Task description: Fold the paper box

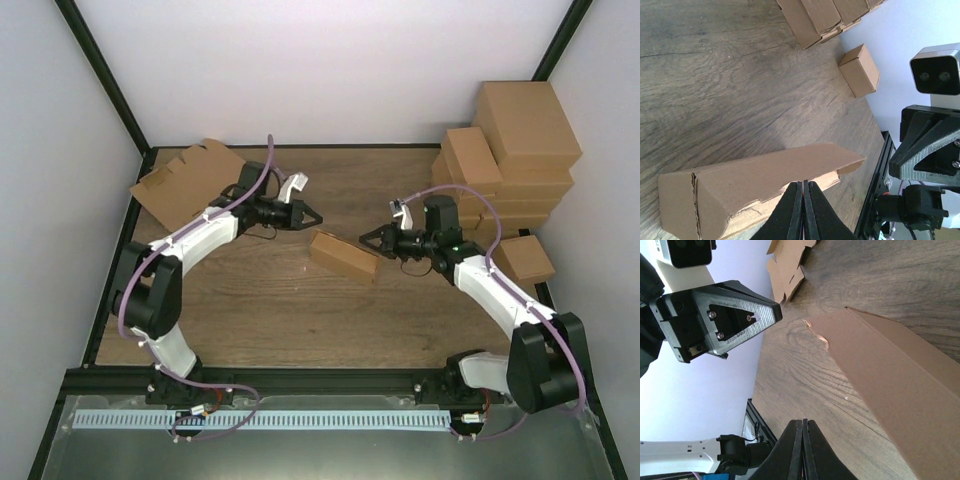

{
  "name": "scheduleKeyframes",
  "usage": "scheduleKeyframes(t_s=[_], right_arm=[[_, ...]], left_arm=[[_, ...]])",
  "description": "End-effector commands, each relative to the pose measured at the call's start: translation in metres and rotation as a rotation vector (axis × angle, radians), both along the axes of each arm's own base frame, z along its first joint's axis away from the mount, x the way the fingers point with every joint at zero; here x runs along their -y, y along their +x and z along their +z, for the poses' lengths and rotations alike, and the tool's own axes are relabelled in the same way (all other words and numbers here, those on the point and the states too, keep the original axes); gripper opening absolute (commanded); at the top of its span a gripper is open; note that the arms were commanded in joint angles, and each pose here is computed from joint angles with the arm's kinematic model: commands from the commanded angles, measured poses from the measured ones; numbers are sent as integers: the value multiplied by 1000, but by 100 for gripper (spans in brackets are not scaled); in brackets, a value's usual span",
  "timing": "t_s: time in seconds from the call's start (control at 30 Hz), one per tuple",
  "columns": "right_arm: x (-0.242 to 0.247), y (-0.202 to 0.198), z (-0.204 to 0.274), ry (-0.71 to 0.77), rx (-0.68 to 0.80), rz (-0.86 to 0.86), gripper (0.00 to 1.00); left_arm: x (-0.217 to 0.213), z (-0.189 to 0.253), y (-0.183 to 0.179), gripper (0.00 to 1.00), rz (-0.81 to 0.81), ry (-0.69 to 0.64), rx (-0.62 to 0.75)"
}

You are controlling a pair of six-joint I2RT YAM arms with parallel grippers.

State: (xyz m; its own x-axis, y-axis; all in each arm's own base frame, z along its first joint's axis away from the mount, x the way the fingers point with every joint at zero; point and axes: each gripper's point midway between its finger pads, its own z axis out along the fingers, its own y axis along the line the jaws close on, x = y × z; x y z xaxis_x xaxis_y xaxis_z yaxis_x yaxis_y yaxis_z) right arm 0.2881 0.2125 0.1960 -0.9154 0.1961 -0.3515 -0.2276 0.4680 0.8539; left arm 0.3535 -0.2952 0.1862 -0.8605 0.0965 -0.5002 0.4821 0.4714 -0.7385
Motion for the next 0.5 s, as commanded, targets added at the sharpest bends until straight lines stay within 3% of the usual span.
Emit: scheduleKeyframes(t_s=[0.0, 0.2, 0.47], right_arm=[[-1, 4, 2, 49, 31, 29, 1], [0, 1, -18, 44, 1, 40, 1], [7, 6, -31, 18, 8, 31, 1]], left_arm=[[4, -2, 2, 4, -35, -42, 15], [4, -17, 2, 11, -40, -38, -1], [4, -32, 4, 7, -38, -28, -29]])
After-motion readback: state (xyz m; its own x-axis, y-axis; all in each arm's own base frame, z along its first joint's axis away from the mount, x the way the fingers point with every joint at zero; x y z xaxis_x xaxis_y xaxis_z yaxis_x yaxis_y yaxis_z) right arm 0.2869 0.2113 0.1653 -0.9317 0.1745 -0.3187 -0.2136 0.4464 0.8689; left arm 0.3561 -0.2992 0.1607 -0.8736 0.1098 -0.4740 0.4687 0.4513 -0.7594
